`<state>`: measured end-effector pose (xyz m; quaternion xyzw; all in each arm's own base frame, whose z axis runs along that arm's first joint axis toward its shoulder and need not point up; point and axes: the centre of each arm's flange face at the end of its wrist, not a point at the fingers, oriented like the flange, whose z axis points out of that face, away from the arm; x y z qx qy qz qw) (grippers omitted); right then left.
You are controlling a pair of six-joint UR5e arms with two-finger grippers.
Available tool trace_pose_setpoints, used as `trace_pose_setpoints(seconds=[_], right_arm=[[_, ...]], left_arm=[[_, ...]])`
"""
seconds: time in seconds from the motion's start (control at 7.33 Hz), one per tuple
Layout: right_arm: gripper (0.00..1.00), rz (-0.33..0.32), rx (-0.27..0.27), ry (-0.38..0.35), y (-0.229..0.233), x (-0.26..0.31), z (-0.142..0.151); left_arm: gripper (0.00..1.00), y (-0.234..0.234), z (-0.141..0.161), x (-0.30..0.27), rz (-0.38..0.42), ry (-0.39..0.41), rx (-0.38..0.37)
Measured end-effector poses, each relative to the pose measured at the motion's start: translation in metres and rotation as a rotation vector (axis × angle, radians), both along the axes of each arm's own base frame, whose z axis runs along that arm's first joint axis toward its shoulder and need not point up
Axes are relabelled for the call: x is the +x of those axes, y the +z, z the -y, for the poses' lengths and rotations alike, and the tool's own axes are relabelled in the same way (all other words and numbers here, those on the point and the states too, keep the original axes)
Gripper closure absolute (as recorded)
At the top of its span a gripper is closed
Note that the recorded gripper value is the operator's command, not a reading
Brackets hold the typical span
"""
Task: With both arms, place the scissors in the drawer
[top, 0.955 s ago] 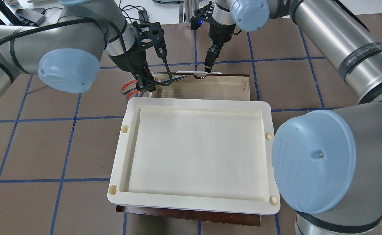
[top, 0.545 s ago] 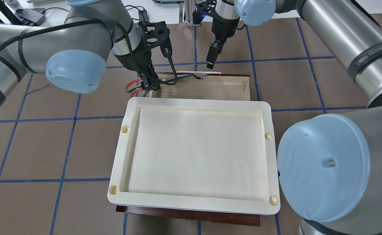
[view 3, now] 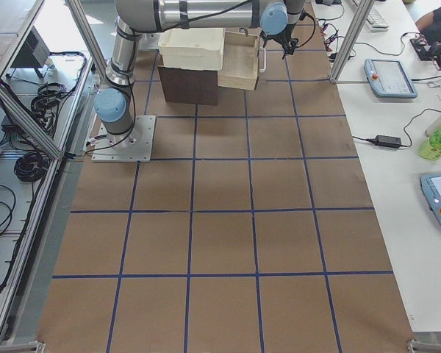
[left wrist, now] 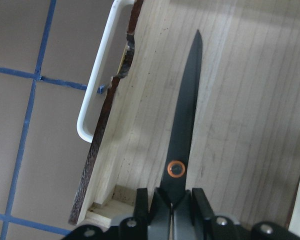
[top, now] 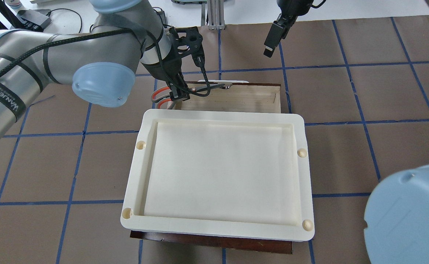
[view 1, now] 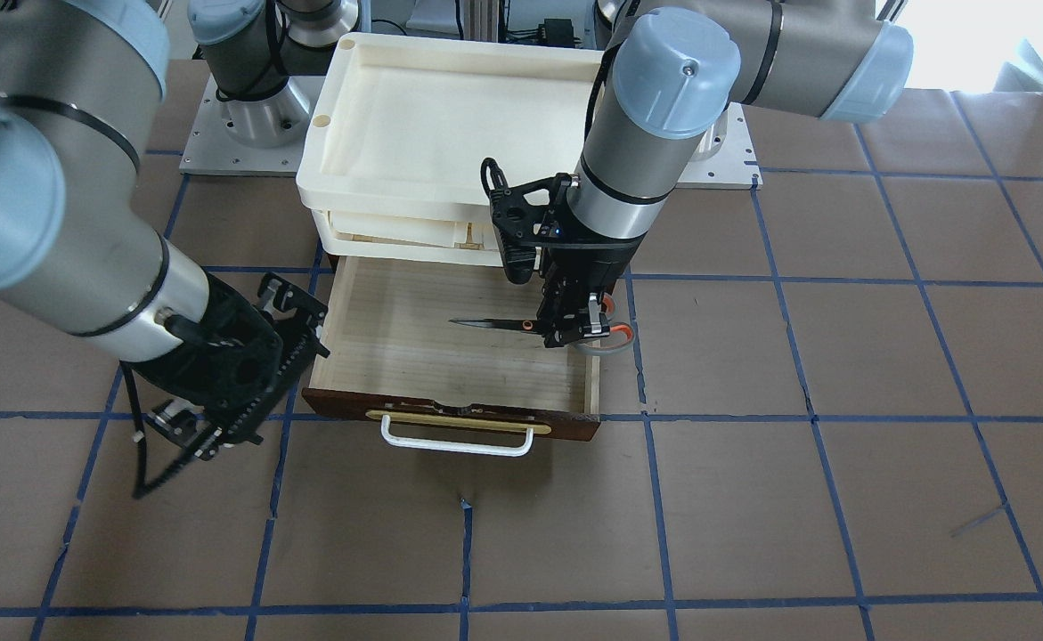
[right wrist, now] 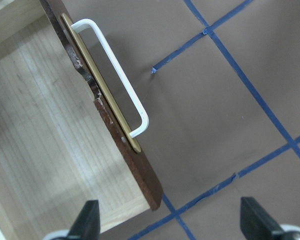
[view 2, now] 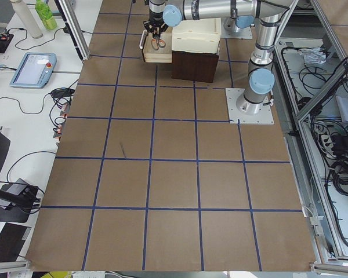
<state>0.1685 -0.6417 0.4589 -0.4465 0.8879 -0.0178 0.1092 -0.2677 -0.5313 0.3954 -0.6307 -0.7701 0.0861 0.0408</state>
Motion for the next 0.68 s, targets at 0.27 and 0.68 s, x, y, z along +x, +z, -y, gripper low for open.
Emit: trace_pose_setpoints(seconds=[0.27, 0.68], right_arm=[[0.0, -0.009, 0.025, -0.192, 0.028, -0.036, -0.046], [0.0, -0.075, 0.062, -0.459, 0.054, -0.058, -0.098]], left_arm=[[0.82, -0.014, 0.002, -0.018, -0.003, -0.02, -0.003], [0.78, -0.037, -0.008, -0.053, 0.003, -0.067, 0.009]])
